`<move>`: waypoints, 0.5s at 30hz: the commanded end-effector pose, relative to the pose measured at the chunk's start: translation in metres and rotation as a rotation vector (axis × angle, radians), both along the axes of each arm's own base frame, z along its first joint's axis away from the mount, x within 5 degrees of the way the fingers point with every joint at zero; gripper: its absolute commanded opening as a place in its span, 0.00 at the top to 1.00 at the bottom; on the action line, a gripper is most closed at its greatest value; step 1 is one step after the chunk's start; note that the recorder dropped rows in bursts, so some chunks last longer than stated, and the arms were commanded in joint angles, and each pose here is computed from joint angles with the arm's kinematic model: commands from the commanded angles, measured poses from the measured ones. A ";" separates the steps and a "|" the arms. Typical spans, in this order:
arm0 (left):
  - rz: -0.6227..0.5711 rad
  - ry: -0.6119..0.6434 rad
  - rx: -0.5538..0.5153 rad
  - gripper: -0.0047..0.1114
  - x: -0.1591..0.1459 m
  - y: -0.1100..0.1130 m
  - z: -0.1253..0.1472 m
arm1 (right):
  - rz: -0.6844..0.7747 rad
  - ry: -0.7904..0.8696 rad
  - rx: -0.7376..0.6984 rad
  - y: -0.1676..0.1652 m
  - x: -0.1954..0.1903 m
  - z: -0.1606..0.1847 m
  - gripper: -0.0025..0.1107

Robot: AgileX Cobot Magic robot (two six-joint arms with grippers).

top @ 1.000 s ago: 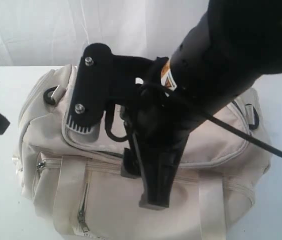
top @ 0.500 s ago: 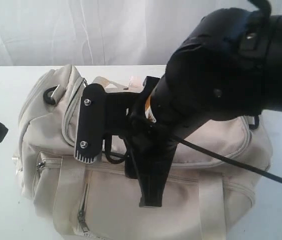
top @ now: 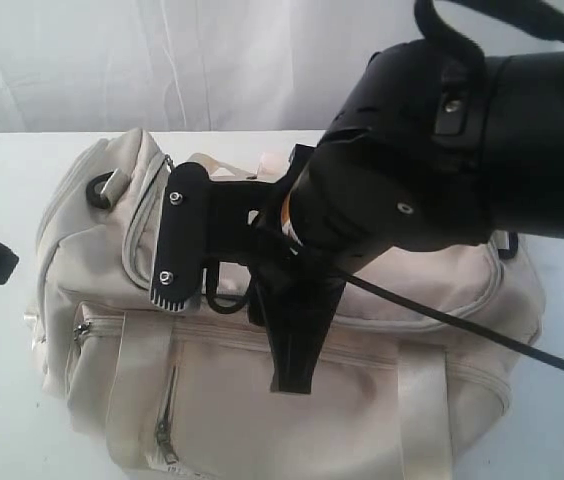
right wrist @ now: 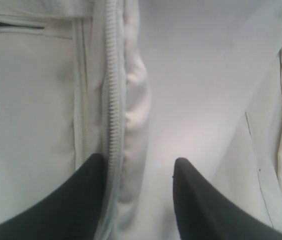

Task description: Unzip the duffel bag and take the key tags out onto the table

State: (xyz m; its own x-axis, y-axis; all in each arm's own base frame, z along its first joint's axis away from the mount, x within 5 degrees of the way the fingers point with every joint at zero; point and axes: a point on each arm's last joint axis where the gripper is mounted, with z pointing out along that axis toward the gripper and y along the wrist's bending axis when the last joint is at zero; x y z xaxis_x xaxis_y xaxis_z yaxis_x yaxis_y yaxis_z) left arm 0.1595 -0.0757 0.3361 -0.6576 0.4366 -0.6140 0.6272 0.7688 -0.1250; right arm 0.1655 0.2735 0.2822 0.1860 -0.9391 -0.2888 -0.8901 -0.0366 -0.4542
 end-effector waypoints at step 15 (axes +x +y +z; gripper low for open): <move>-0.013 0.008 -0.015 0.96 -0.003 -0.001 0.000 | -0.050 -0.017 0.030 -0.010 -0.003 0.013 0.61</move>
State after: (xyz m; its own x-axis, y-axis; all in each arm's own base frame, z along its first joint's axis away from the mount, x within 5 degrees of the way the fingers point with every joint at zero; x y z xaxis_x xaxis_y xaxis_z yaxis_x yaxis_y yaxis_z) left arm 0.1594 -0.0760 0.3363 -0.6583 0.4337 -0.6152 0.6271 0.7681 -0.1295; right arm 0.1633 0.2657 0.2940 0.1526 -0.9380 -0.3111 -0.8848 0.0106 -0.4659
